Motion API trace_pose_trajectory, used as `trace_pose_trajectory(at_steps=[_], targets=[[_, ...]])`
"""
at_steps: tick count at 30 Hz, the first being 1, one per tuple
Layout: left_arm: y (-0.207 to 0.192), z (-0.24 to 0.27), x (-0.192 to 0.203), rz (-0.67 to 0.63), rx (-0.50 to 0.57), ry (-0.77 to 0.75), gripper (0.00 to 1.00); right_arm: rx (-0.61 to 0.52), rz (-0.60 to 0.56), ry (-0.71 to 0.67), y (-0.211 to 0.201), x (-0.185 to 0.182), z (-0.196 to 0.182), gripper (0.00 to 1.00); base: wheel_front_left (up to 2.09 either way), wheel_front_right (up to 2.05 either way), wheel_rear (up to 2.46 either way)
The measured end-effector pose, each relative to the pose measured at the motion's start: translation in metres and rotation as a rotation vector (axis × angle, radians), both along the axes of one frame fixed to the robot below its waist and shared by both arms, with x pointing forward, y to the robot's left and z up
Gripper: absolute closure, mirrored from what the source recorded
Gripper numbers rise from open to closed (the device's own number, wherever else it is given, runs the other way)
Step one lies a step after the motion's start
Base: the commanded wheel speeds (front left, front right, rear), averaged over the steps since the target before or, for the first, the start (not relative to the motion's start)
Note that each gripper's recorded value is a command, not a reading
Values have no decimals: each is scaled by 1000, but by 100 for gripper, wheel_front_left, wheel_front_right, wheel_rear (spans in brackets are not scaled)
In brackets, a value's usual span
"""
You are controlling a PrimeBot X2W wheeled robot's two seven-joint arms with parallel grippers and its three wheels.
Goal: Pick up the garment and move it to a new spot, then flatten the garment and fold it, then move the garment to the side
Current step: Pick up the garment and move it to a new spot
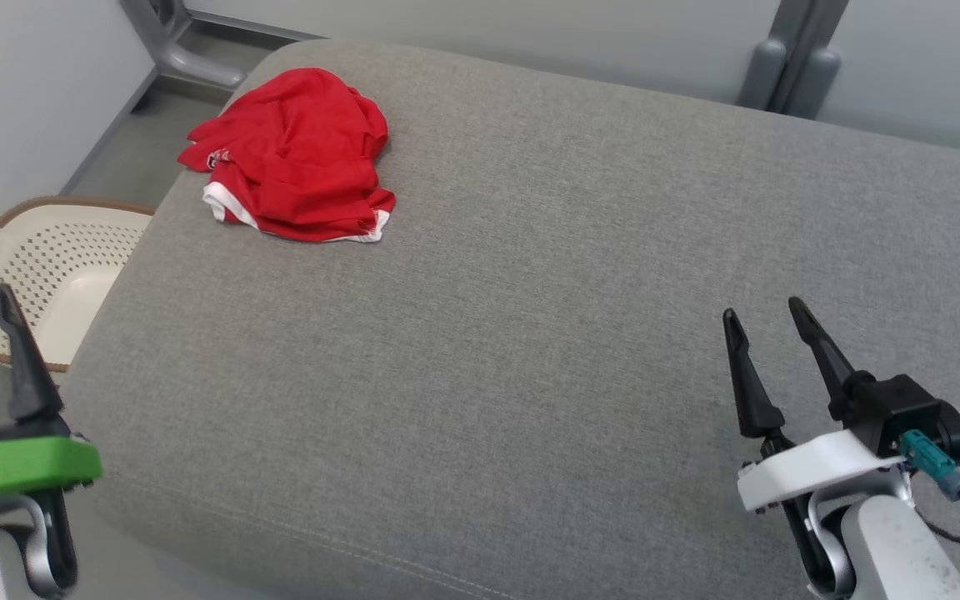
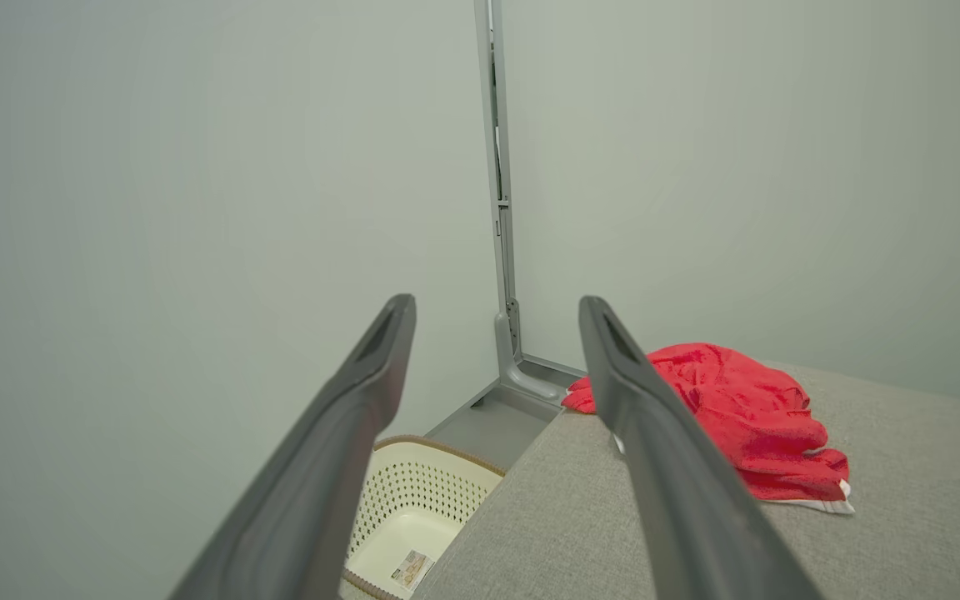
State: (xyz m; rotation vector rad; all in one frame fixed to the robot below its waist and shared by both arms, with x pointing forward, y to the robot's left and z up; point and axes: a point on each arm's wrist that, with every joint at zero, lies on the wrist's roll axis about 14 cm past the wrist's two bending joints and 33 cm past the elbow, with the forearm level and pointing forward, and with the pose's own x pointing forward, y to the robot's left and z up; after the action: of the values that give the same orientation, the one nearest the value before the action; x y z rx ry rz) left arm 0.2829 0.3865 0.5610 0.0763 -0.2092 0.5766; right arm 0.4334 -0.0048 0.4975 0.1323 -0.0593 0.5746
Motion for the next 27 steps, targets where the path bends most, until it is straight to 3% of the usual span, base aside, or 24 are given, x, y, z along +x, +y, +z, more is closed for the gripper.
trace_pose_trajectory(at_steps=[7, 14, 20, 27], targets=[[22, 58, 71, -32, 90, -120, 0, -20, -77, -73, -32, 33, 12, 0, 0, 0, 0], [34, 72, 149, -81, 135, -121, 0, -62, -192, -83, -77, 58, 1, 0, 0, 0, 0], [30, 33, 213, -133, 103, -23, 0, -107, -284, -50, -116, 66, -20, 0, 0, 0, 0], [12, -54, 272, -220, 24, 195, 0, -173, -341, 4, -145, 65, -45, 0, 0, 0, 0]])
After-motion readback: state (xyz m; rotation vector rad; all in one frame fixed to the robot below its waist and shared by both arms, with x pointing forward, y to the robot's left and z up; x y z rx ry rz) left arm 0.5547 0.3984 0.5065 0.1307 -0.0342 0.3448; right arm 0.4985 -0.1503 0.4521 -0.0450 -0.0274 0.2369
